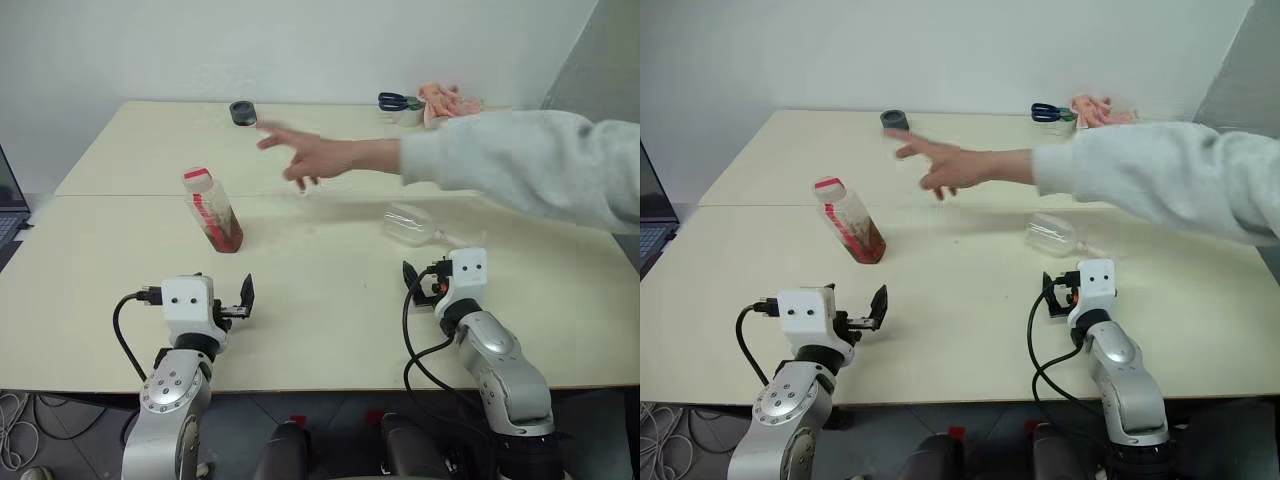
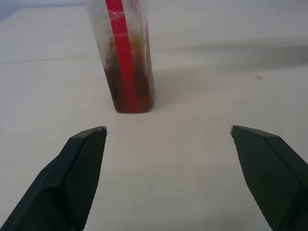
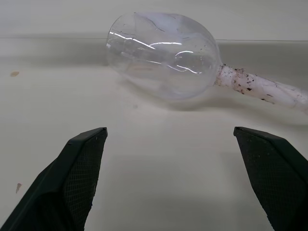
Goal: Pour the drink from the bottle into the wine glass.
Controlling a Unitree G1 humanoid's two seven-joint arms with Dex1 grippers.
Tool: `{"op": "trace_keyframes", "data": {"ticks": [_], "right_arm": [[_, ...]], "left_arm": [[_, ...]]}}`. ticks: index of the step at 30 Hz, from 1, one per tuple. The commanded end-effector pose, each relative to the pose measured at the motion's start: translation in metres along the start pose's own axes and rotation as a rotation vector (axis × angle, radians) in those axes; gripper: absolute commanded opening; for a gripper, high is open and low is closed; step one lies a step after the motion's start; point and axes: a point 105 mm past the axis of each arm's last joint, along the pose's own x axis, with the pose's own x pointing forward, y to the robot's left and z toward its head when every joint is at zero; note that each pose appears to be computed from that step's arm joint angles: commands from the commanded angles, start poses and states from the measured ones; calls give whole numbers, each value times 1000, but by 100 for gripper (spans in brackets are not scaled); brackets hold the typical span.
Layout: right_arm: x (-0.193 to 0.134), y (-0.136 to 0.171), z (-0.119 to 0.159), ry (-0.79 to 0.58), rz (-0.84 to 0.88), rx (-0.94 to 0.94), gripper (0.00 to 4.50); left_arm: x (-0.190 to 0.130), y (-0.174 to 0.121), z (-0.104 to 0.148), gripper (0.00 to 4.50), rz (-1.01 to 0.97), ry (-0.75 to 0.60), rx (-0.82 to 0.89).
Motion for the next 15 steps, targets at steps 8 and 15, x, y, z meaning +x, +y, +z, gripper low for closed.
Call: {"op": "trace_keyframes", "data": {"ticks": [8, 15], "right_arm": [[-6, -2, 15, -62, -1, -7, 450], [-5, -1, 16, -58, 8, -10, 450]], "left_arm": [[-16, 8, 12, 446, 73, -43, -4], [-16, 10, 12, 446, 85, -47, -12]]}}
